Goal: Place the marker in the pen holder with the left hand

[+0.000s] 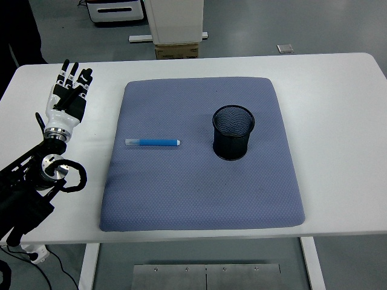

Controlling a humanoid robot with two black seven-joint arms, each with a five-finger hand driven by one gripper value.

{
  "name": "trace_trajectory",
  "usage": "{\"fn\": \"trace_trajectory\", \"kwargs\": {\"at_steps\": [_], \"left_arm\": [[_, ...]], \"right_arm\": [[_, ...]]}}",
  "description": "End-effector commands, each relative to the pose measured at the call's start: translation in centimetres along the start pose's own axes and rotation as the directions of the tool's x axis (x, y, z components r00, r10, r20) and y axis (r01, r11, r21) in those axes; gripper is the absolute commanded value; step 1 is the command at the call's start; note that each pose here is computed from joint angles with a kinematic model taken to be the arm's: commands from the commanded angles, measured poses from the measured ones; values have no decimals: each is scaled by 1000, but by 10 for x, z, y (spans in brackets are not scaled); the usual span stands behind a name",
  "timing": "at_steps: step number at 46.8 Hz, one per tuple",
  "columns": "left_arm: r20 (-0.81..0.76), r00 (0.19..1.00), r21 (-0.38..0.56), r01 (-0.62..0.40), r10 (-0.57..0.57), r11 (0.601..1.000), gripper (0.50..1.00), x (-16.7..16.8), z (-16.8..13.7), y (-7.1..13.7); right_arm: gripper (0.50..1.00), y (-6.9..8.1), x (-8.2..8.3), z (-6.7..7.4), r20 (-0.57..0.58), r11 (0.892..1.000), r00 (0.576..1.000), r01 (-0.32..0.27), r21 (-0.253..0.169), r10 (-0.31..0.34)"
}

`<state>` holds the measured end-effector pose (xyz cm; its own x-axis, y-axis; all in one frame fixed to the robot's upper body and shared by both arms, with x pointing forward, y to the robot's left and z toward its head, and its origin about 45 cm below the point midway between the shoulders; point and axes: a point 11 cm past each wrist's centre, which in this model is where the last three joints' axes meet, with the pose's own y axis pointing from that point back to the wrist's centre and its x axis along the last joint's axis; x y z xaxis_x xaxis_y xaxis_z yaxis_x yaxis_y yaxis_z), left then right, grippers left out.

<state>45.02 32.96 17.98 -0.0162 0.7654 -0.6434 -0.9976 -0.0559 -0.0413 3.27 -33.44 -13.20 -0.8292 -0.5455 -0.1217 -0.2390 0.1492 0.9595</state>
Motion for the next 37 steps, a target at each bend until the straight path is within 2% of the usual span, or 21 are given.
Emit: {"fn": "trace_trajectory", "kwargs": {"at_steps": [1,9,14,23,26,37], "left_arm": [[2,1000,-6,9,-9,1000,1000,-3,4,-3],[9,1000,-20,25,-25,999,1000,-11,12,-10],[49,998,-40,30,-28,999,1000,-6,32,-14],[79,995,-3,62,-61,998,1000,-14,24,-13],[77,993,-5,94,-93,996,1000,-25,28,-17],[78,989,-11,129,-128,992,1000,-33,37,-18]], "right_arm": [[1000,0,0,0,0,1000,1000,-1,0,1],[1000,0,0,0,0,1000,1000,1,0,-1],[1000,0,0,0,0,1000,1000,0,0,0],[1000,0,0,0,0,1000,1000,1,0,-1],[1000,0,0,0,0,1000,1000,0,0,0],[1000,0,0,0,0,1000,1000,0,0,0]]}}
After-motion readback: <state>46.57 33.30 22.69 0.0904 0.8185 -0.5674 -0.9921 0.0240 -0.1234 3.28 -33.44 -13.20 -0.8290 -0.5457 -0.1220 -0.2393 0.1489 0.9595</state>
